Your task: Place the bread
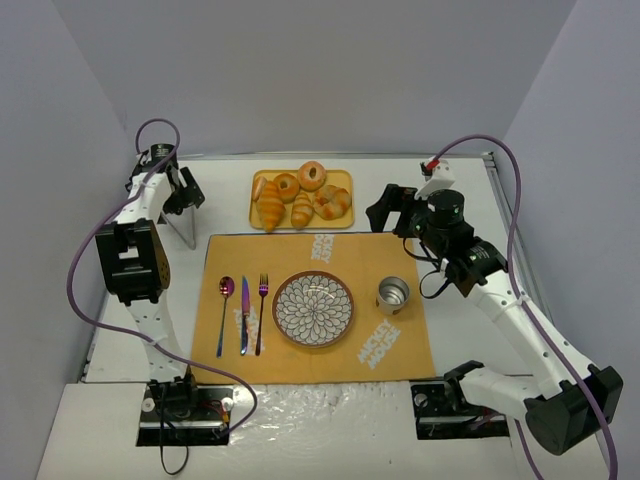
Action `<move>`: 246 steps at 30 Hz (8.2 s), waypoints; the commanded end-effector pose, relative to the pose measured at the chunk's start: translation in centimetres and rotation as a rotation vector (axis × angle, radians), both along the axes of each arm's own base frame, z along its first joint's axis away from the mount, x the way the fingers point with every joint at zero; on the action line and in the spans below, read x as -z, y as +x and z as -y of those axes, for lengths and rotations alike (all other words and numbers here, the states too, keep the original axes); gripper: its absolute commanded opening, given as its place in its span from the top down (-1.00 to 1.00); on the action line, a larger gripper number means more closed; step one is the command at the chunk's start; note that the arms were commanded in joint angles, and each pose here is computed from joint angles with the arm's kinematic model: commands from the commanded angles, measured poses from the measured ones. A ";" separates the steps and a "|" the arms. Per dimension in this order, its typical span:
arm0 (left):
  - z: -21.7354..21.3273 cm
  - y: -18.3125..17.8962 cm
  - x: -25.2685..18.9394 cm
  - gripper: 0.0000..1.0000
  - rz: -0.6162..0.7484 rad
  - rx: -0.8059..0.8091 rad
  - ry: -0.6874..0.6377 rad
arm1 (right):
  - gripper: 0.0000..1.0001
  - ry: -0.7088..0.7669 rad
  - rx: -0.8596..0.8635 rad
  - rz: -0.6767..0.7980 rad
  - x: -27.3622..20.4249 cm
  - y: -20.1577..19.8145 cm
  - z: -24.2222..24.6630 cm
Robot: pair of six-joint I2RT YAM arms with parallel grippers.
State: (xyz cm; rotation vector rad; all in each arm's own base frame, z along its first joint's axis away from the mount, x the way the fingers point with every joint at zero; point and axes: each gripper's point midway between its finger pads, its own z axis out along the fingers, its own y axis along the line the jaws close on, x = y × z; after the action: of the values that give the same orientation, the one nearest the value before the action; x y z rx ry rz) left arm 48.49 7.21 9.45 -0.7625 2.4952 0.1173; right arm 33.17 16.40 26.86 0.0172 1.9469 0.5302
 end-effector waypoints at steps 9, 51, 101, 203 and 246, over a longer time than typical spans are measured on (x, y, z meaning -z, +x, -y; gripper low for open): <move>-1.9 1.5 -1.0 -0.94 0.034 -0.007 0.019 | -1.00 0.036 -0.021 0.087 -2.4 1.4 -1.1; -1.4 1.0 3.2 -0.42 -0.053 -0.026 -0.090 | -1.00 0.062 -0.016 0.102 -3.0 0.6 -0.8; 15.8 -6.4 -17.7 0.19 0.274 0.438 0.022 | -1.00 0.075 0.010 0.117 -5.3 -1.4 0.5; 24.9 -9.8 -9.4 0.01 0.045 0.661 0.301 | -1.00 0.068 0.017 0.120 -5.3 -2.0 1.0; 27.7 -21.3 -16.4 0.96 0.151 0.908 0.177 | -1.00 0.054 0.033 0.109 -4.8 -1.5 1.1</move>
State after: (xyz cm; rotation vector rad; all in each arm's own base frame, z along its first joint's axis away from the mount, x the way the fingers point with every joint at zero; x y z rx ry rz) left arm 29.69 -19.42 24.77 0.3798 2.4218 0.0544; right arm 30.93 15.21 28.77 0.0488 1.9120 0.5458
